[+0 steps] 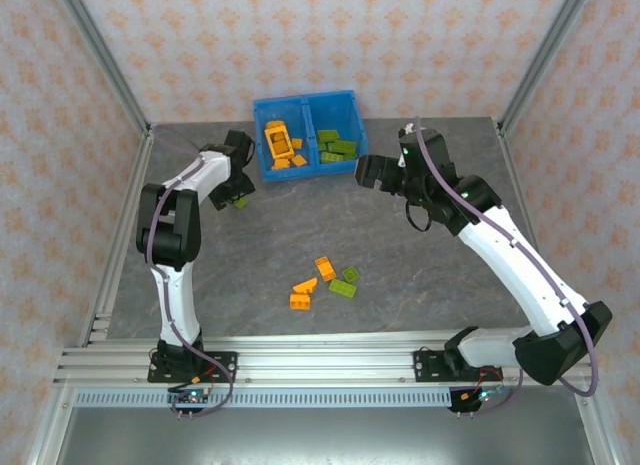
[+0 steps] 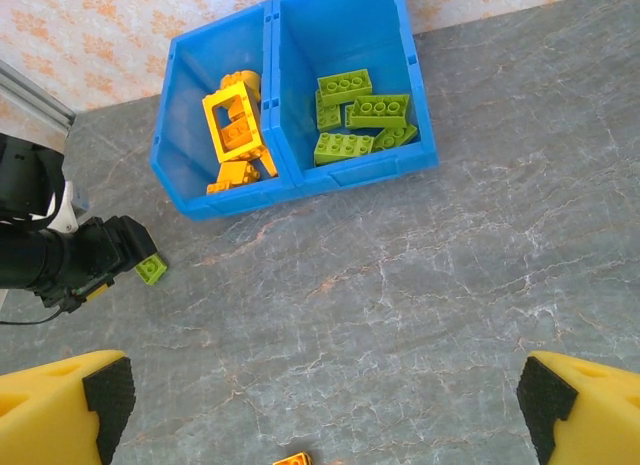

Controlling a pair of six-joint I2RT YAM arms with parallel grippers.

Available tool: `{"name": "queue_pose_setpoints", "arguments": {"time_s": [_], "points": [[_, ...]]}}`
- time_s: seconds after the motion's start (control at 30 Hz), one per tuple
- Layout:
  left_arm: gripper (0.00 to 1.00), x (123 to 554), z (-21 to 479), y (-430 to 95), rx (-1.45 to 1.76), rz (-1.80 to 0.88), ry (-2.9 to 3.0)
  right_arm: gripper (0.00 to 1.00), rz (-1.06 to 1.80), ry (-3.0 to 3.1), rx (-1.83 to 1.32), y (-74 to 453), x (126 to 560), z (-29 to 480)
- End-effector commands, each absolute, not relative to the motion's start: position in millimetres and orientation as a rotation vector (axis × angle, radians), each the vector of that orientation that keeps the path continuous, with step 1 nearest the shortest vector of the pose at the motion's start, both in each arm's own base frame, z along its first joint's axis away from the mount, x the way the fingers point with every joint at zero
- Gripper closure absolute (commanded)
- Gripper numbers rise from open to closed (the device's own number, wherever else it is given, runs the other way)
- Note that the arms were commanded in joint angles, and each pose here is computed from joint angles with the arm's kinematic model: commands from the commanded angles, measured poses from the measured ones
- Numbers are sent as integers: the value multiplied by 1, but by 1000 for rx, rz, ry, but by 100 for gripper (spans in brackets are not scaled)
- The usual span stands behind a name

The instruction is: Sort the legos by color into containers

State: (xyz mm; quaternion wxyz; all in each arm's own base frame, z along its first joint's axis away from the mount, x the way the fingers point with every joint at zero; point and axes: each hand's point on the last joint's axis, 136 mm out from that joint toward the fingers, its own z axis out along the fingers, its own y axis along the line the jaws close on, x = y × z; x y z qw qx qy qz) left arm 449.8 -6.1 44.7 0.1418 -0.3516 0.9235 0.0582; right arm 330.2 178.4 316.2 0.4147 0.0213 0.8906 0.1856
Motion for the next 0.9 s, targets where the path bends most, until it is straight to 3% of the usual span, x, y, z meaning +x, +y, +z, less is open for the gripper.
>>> {"name": "queue_pose_setpoints", "arguments": {"time_s": [0.0, 0.33, 0.7, 0.87], "points": [[33, 458, 44, -2, -1027, 150, 2681, 1, 441, 2238, 54, 171, 325, 320], [35, 467, 25, -9, -977, 102, 2724, 1, 491, 2262, 63, 180, 326, 313], [68, 451, 20, -8, -982, 117, 2757, 1, 496, 2253, 80, 178, 325, 318], [75, 446, 66, -22, -969, -42, 2690, 1, 509, 2245, 83, 177, 322, 323]]}}
